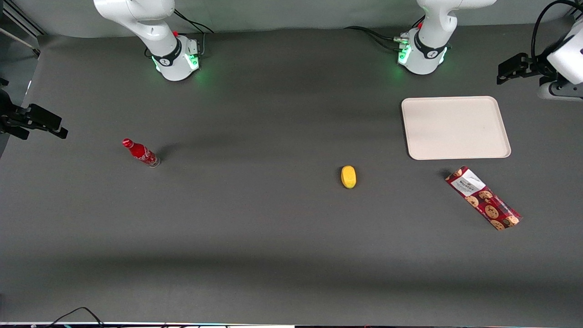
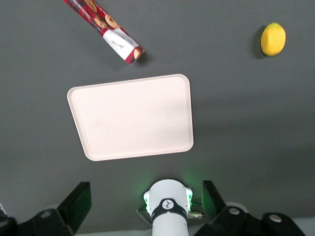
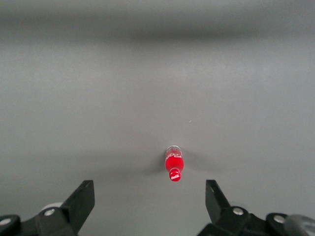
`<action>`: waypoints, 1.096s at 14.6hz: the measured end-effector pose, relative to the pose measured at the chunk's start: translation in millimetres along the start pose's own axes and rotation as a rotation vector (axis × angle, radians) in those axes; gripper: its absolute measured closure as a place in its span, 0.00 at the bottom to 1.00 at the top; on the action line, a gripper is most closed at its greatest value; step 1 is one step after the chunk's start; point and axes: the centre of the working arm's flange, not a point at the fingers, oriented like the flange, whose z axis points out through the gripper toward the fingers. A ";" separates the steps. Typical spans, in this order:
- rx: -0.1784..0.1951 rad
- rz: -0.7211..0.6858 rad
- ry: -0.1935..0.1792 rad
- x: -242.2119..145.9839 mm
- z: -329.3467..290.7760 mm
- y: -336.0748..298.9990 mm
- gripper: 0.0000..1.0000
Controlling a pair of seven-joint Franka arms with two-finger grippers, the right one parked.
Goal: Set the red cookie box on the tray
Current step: 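Lower the left gripper onto the red cookie box and close on it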
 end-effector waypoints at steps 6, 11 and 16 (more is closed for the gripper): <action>-0.007 -0.014 -0.022 26.3 6.6 -10.9 0.00; -0.027 -0.203 -0.037 65.0 41.9 -86.1 0.00; -0.002 -0.330 -0.037 165.1 162.5 -163.4 0.00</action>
